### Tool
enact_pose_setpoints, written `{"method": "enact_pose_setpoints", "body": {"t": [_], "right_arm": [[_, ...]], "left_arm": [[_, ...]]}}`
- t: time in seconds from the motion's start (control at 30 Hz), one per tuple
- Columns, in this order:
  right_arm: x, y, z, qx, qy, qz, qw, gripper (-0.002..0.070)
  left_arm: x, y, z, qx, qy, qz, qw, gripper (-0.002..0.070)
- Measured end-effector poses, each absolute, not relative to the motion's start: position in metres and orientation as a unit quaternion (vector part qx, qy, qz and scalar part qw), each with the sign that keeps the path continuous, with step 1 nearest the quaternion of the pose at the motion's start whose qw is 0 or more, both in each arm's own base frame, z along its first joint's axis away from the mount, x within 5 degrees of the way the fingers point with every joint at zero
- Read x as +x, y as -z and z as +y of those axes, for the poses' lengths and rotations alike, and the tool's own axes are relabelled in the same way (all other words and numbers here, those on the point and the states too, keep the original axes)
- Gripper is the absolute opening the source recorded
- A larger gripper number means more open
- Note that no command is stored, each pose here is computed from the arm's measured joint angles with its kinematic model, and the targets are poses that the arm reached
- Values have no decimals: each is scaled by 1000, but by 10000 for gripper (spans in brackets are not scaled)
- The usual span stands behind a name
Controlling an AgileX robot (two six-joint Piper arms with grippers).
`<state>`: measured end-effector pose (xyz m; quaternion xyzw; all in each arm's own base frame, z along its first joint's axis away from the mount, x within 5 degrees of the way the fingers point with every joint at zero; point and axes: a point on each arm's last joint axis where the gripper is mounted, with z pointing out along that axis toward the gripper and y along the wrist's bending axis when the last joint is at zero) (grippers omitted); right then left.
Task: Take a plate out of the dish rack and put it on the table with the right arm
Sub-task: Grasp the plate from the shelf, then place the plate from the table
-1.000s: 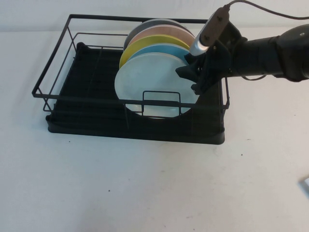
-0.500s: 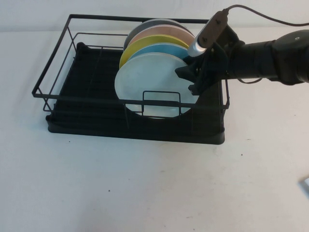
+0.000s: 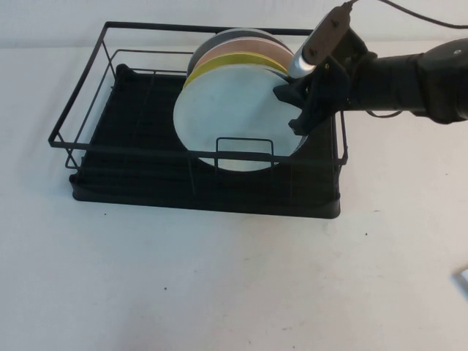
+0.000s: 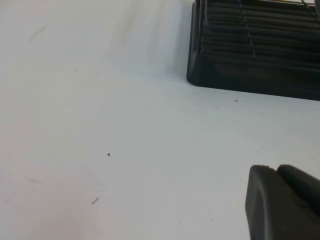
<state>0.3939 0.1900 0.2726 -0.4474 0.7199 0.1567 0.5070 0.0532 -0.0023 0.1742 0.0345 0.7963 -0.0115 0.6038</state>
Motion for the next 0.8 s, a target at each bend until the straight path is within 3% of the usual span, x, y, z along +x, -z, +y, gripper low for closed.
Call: {"method": "enact_pose_setpoints", "body": {"t": [0.5,0.63,0.8], "right_arm": [[331,-397,166,-406,-161,658,613,48],[304,-421,156,-385,-179,677,601,48],[273,-428,143,-358,-206,744,524,48]], "left_arm": [[53,-174,-2,35,11,796,604,-4],[53,-174,-2,35,11,796,604,-4],[53,-174,-2,35,11,796,604,-4]]}}
